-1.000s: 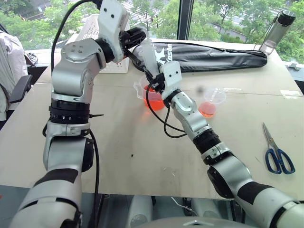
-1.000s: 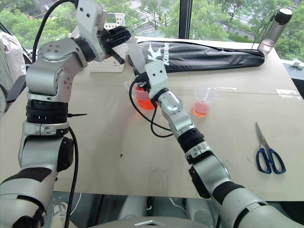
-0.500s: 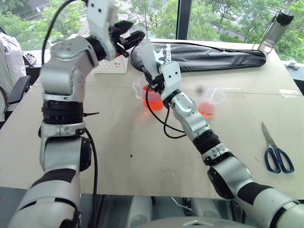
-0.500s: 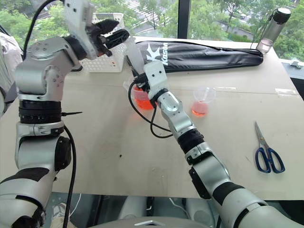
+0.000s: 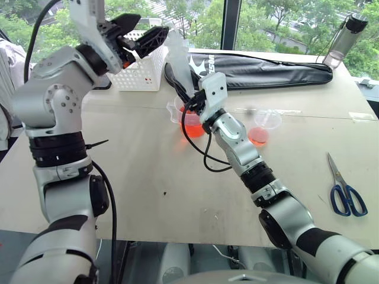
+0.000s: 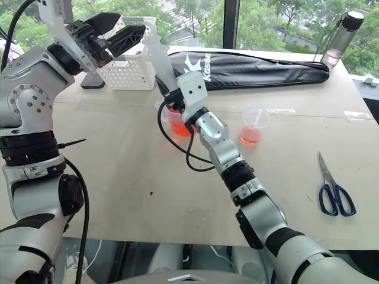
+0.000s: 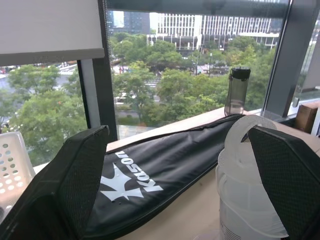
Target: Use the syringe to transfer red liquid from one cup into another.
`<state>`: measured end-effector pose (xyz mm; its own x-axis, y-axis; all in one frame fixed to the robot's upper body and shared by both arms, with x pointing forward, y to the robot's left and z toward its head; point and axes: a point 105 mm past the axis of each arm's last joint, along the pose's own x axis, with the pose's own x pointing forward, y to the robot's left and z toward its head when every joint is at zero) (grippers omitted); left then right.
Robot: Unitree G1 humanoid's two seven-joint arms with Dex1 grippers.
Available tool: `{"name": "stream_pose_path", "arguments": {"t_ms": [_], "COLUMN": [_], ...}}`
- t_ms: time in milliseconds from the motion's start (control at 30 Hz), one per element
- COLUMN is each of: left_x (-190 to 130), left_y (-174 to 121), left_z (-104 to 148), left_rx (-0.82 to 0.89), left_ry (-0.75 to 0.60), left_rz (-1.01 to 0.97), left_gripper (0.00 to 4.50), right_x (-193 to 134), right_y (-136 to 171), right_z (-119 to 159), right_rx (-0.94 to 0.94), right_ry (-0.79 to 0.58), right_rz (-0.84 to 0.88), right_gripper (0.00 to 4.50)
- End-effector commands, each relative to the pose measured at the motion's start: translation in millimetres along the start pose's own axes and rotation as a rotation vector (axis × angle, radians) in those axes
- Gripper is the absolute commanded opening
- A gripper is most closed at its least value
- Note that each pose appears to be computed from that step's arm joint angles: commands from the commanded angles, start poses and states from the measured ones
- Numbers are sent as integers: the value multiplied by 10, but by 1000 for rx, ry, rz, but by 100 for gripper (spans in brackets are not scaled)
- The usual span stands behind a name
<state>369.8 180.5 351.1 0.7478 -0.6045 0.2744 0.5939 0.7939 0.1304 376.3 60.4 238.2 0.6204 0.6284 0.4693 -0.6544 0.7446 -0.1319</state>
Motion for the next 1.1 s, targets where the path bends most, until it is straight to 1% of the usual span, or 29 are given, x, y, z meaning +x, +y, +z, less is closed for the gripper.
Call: {"name": "stream_pose_path", "arguments": {"t_ms": [33,133,233,333,433,467,567,667,733,900,1100], "left_x": [-140,-107,-70,-46,-11,8,66,103,110,64,25], "left_y": [124,80,4,-143,-223,-263,-284,-240,-218,-178,-115], "left_z": [458,560,687,786,811,791,716,585,533,596,682], "left_rx": [17,-13,-55,-58,-58,-33,31,123,158,91,20], "left_ry": [-173,-225,-280,-301,-294,-274,-221,-151,-127,-187,-241], "left_rz": [81,54,1,-101,-151,-172,-180,-154,-143,-120,-82], "left_gripper": [450,450,450,450,450,450,450,450,450,450,450], "right_x": [57,86,113,123,124,128,154,194,208,250,215], "right_y": [191,148,80,-3,-116,-148,-182,-88,-49,7,-7], "right_z": [147,348,506,532,589,606,575,360,290,294,325], "right_rx": [128,163,179,97,94,82,70,46,47,79,113], "right_ry": [-93,-164,-206,-184,-190,-189,-172,-105,-88,-101,-127], "right_rz": [-10,-6,-19,-40,-76,-84,-87,-52,-39,-20,-16], "right_gripper": [146,146,146,146,146,146,146,146,146,146,145]}}
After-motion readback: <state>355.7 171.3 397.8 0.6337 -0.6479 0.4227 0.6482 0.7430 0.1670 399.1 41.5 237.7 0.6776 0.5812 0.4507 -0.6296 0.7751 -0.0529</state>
